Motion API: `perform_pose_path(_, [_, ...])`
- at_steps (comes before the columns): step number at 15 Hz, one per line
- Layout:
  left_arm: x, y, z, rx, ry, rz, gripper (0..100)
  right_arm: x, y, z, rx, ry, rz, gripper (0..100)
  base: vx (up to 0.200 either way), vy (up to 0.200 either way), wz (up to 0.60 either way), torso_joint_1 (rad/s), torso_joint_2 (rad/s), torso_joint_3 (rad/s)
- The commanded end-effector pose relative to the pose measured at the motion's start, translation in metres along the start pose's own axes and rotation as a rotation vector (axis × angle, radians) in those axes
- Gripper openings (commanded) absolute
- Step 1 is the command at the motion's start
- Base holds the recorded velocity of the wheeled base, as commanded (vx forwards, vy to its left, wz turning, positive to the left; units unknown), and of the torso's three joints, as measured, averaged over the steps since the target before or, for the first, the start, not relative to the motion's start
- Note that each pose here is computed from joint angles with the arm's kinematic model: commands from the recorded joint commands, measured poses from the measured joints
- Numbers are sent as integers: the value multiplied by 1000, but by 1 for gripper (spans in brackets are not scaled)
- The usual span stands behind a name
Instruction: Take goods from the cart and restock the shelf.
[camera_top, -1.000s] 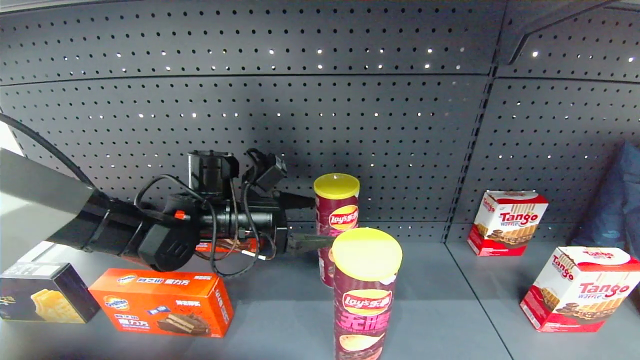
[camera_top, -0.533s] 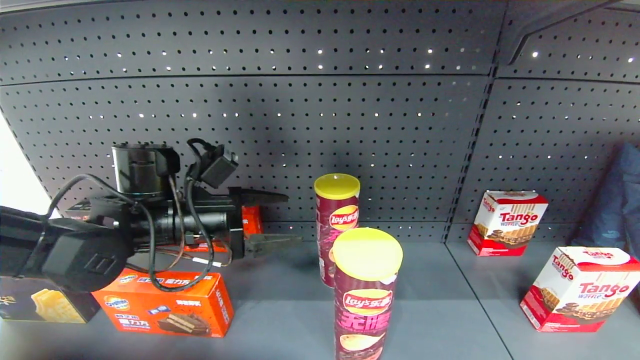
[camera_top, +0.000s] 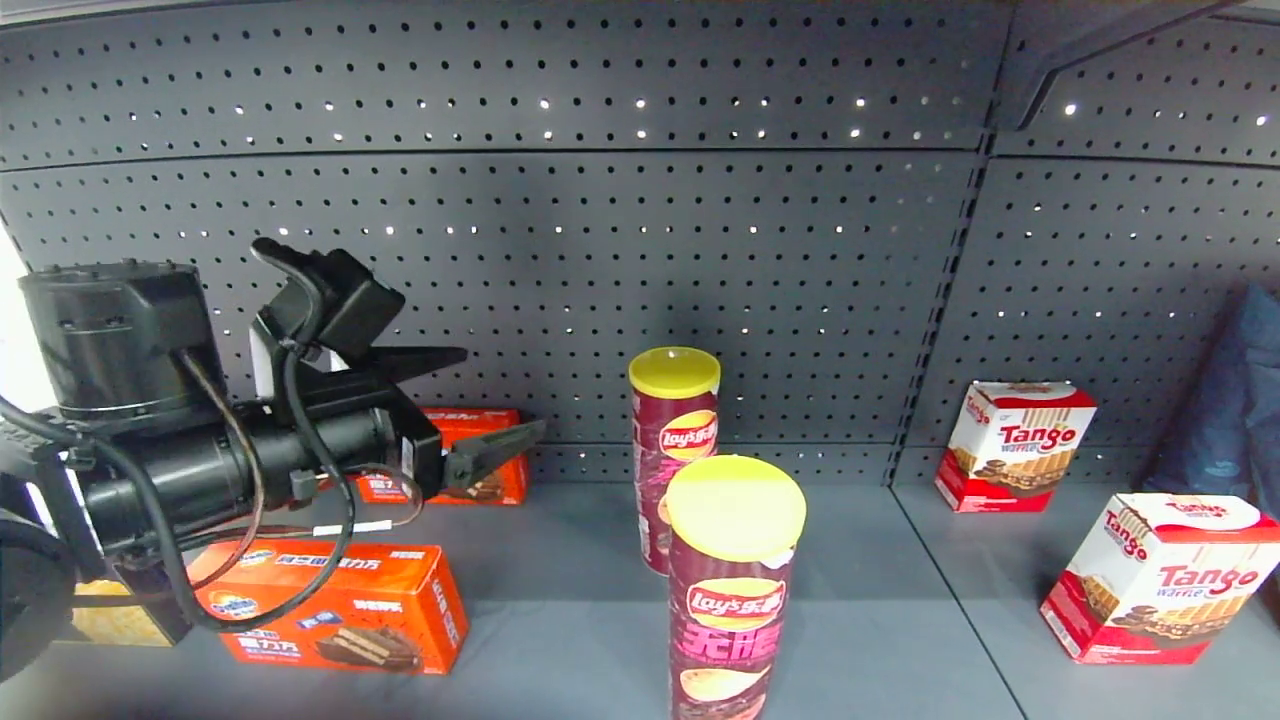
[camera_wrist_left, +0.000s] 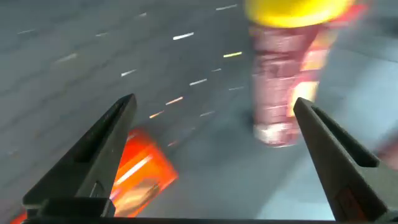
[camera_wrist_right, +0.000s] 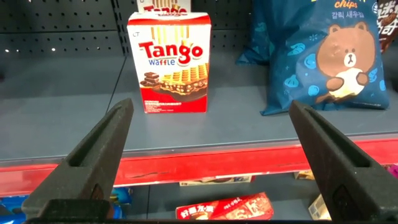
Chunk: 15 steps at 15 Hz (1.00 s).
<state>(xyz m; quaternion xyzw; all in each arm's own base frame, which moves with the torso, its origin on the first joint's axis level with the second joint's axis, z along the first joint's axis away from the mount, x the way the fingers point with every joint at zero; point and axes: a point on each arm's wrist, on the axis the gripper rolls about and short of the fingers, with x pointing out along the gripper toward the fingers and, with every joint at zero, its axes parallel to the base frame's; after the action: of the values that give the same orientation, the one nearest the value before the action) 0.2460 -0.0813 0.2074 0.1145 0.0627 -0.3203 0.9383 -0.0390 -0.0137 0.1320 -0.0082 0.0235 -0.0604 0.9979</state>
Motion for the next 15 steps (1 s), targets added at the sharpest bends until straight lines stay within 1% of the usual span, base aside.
perform_pose_path(1, [-26, -19, 12, 15, 24, 56, 100, 1, 0, -2, -5, 11, 0, 100, 0, 0, 0, 0, 0, 0])
perform_pose_path(2, [-30, -21, 8, 19, 55, 78, 100, 1, 0, -2, -6, 13, 0, 100, 0, 0, 0, 0, 0, 0])
perform_pose_path(3, [-30, -21, 8, 19, 55, 78, 100, 1, 0, -2, -6, 13, 0, 100, 0, 0, 0, 0, 0, 0])
perform_pose_path(4, [-29, -24, 1, 80, 98, 98, 100, 1, 0, -2, -7, 14, 0, 100, 0, 0, 0, 0, 0, 0])
perform_pose_path(5, [-27, -26, 0, 101, 107, 98, 100, 1, 0, -3, -8, 19, 0, 100, 0, 0, 0, 0, 0, 0])
perform_pose_path(7, [-18, -29, 2, 133, 128, 126, 100, 2, 1, -6, -11, 27, 0, 100, 0, 0, 0, 0, 0, 0])
perform_pose_path(9, [-12, -36, 4, 142, 129, 99, 100, 2, 1, -6, -15, 29, 0, 100, 0, 0, 0, 0, 0, 0])
perform_pose_path(11, [-3, -47, 1, 152, 137, 42, 100, 3, 1, -6, -17, 30, 0, 100, 0, 0, 0, 0, 0, 0])
perform_pose_path(13, [4, -52, -2, 156, 153, 18, 100, 2, 1, -6, -16, 29, 0, 100, 0, 0, 0, 0, 0, 0])
perform_pose_path(15, [14, -53, -8, 155, 179, 1, 100, 3, 1, -6, -17, 30, -1, 100, 0, 0, 0, 0, 0, 0])
